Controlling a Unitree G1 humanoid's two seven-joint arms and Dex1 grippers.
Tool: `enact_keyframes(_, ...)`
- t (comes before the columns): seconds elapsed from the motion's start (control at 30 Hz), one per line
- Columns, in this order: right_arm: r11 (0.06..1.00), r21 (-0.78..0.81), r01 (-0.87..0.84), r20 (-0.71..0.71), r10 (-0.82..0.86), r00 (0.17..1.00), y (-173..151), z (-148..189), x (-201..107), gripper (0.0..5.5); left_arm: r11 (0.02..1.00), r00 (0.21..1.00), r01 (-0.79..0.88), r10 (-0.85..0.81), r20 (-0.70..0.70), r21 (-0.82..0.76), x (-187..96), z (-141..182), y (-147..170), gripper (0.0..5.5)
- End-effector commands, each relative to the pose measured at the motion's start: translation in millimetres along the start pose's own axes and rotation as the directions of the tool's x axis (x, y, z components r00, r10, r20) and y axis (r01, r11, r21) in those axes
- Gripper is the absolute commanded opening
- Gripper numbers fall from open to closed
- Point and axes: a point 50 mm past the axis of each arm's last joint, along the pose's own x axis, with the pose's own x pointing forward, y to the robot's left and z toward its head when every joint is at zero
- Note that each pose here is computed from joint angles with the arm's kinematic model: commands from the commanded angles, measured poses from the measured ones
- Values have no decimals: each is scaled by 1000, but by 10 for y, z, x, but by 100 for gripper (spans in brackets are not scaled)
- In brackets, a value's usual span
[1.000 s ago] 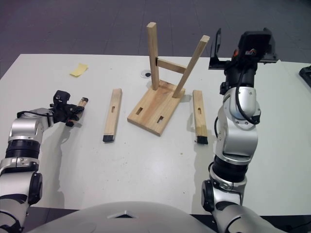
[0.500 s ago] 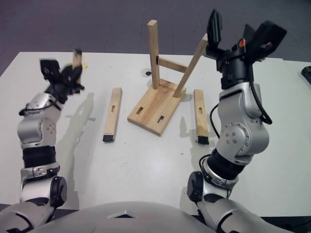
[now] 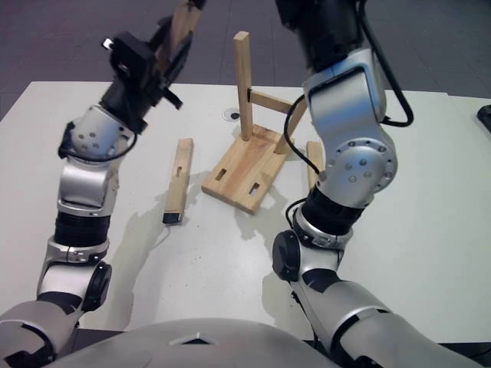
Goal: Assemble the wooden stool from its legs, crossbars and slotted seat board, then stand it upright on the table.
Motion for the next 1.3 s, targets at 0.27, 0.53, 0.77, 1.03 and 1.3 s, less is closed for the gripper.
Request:
enact_keyframes(0.27,995,95,1,-186,17,982,-108,-509,-32,540,997,996,68,-69,57,21,25,52,-206,125)
enact_keyframes(0.53,995,88,42,-227,-21,974,-241,-576,-129,514,998,997,55,-55,57,11,31,55,-201,125)
enact_keyframes(0.77,995,95,27,-256,-2,967,-229,-623,-158,403,998,997,59,-60,42,14,25,18,-227,125)
enact_keyframes(1.03,995,101,9,-258,17,966,-195,-626,-163,268,997,997,71,-72,34,23,18,-9,-257,125)
enact_keyframes(1.3,994,108,2,-262,26,965,-188,-634,-180,157,997,997,77,-77,27,10,26,-27,-257,125)
